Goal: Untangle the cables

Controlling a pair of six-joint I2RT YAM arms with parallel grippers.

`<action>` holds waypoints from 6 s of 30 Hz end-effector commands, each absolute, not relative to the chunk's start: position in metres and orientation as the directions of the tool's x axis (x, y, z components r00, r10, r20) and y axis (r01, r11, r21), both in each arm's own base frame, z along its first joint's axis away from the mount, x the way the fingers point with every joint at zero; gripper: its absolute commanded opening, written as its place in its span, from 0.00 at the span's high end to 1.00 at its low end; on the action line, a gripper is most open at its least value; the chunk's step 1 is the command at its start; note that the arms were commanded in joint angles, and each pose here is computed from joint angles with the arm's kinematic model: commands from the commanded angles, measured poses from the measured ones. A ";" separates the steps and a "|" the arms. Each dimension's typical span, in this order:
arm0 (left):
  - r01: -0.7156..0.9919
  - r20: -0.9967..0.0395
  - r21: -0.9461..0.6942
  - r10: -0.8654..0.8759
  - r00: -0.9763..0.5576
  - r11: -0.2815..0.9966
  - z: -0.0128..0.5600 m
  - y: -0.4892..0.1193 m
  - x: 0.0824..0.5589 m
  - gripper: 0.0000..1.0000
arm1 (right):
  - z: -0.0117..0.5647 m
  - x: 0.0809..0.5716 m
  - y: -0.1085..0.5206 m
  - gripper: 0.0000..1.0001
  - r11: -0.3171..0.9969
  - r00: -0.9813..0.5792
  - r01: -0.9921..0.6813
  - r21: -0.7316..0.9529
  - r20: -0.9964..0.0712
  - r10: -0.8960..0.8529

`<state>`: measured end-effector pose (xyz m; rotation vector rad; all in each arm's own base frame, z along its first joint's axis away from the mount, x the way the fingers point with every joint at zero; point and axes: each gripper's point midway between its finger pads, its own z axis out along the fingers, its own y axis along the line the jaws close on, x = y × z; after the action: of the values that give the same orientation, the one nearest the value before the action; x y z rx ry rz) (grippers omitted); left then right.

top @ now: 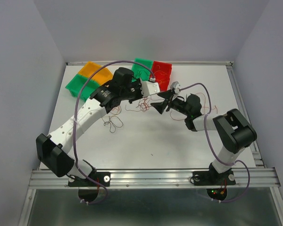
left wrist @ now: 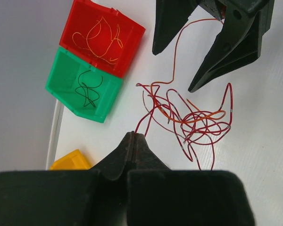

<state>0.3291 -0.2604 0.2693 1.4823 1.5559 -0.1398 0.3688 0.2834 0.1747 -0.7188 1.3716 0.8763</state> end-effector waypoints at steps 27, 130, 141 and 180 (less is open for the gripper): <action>0.332 -0.834 0.551 0.511 0.208 0.765 0.462 -0.192 0.334 1.00 | 0.187 0.340 0.285 0.99 0.436 0.007 -0.898 0.066 -0.987 0.163; 0.304 -0.579 0.443 0.528 -0.621 0.844 0.125 0.111 0.528 1.00 | 0.159 0.298 0.274 0.99 0.391 -0.161 -0.893 0.224 -0.969 0.188; 0.283 -0.696 0.480 0.557 -0.453 0.830 0.223 0.092 0.516 0.56 | 0.154 0.306 0.280 0.99 0.379 -0.204 -0.886 0.265 -0.959 0.194; 0.945 -0.987 0.148 0.096 0.125 0.290 0.287 -0.236 0.338 0.31 | 0.392 0.317 0.370 0.99 0.243 0.015 -0.963 0.118 -0.875 0.483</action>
<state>0.3626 -0.2119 0.2515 1.0399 1.4780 -0.7559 0.3219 0.3709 0.3323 -0.6823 1.1092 1.2461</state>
